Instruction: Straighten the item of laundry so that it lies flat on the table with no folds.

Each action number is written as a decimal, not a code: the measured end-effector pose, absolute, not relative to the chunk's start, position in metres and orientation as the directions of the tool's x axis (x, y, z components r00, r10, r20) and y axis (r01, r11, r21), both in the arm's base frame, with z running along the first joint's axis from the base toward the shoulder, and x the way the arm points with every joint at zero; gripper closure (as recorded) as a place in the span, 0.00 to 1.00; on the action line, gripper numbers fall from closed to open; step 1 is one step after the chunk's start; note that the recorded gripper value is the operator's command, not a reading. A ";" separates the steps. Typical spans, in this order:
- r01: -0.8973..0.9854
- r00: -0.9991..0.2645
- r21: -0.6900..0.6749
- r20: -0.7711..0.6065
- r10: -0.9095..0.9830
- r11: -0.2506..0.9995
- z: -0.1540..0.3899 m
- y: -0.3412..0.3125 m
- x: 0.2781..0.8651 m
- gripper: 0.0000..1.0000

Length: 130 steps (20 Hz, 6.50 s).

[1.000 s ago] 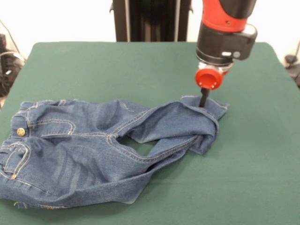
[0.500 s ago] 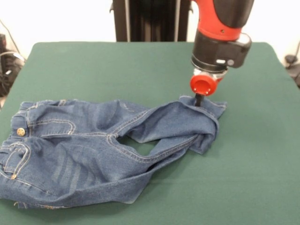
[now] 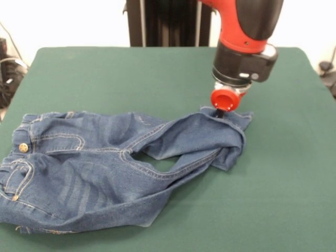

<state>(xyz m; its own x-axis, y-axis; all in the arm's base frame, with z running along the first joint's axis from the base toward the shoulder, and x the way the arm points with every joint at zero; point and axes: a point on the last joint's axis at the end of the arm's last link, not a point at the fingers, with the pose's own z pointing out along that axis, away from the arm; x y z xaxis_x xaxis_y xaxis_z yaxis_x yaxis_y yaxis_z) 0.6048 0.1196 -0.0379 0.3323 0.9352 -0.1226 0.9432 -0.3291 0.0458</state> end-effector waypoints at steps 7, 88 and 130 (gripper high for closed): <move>0.937 0.348 0.042 -0.118 0.930 -0.346 -0.039 0.111 0.607 1.00; 0.747 0.635 0.238 0.017 0.772 -0.620 -0.045 0.132 0.606 1.00; 0.486 0.873 0.093 -0.016 0.487 -0.869 -0.032 0.103 0.648 0.00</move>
